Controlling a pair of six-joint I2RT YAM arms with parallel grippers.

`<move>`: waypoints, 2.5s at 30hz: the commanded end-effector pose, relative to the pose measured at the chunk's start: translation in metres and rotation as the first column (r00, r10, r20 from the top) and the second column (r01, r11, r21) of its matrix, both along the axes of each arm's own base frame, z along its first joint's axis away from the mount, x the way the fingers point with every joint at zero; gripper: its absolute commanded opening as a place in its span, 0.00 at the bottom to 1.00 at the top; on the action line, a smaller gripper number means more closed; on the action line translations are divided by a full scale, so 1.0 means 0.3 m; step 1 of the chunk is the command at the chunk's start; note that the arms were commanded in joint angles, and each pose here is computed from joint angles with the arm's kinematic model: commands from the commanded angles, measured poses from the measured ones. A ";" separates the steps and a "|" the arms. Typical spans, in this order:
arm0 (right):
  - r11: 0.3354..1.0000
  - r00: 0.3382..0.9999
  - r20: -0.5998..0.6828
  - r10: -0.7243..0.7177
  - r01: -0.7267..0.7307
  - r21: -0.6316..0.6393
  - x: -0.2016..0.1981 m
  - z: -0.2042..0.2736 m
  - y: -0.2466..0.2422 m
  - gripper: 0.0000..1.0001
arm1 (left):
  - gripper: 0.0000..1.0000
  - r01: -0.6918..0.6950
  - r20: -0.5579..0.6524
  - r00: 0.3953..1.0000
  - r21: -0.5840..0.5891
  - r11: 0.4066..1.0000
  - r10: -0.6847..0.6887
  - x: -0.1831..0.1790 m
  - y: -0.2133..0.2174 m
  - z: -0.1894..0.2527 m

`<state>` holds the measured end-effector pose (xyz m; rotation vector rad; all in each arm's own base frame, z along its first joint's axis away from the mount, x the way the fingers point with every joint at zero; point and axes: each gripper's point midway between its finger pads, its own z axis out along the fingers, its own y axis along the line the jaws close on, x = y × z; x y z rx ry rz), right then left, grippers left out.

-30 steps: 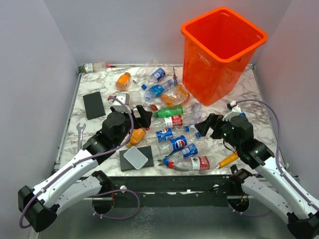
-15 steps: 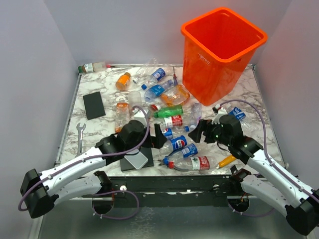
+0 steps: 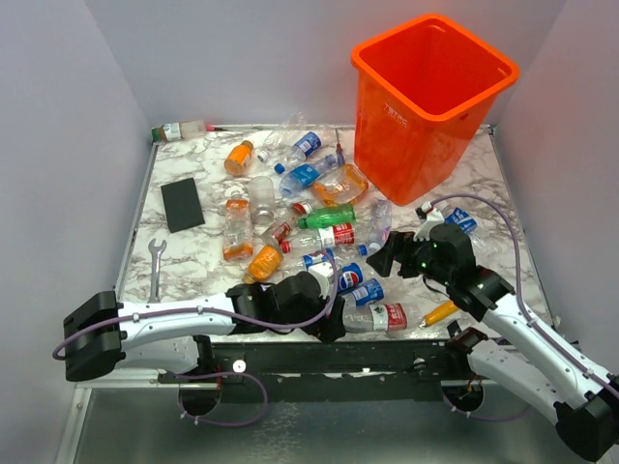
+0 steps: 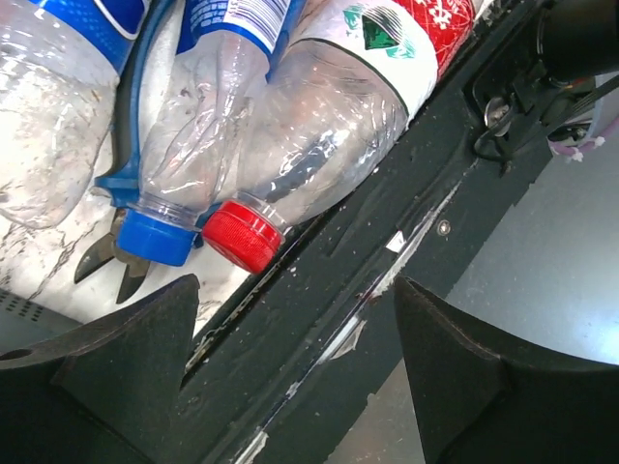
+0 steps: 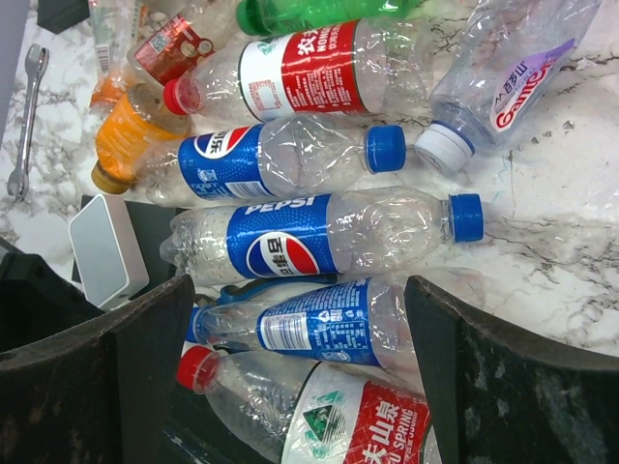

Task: Put the plastic bottles in the bin
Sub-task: Pick up the plastic bottle from the corner of the board.

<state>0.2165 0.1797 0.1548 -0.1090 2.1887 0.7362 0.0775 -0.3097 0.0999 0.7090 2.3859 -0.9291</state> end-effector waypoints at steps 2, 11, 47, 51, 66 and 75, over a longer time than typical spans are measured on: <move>1.000 1.000 0.020 -0.001 0.001 0.015 -0.010 0.015 -0.005 0.93 | 0.81 0.105 -0.028 0.994 -0.063 0.992 -0.107 -0.051 -0.052 -0.009; 1.000 1.000 0.018 -0.010 0.010 0.022 -0.012 0.016 -0.007 0.93 | 0.81 0.080 -0.033 0.996 -0.029 0.996 -0.081 -0.024 -0.091 -0.072; 0.907 0.879 0.285 -0.382 0.298 0.298 -0.028 0.537 -0.225 0.95 | 0.96 0.503 0.454 0.570 0.467 0.728 -0.685 0.068 -0.268 0.083; 0.893 0.867 0.307 -0.392 0.280 0.352 -0.057 0.610 -0.238 0.95 | 0.94 0.517 0.456 0.526 0.499 0.695 -0.718 0.061 -0.334 0.069; 0.876 0.872 0.296 -0.389 0.250 0.413 -0.086 0.648 -0.231 0.96 | 0.80 0.467 0.374 0.441 0.681 0.564 -0.816 0.064 -0.451 -0.153; 0.878 0.872 0.294 -0.391 0.258 0.403 -0.088 0.636 -0.236 0.96 | 0.67 0.385 0.406 0.472 0.704 0.597 -0.783 0.114 -0.489 -0.188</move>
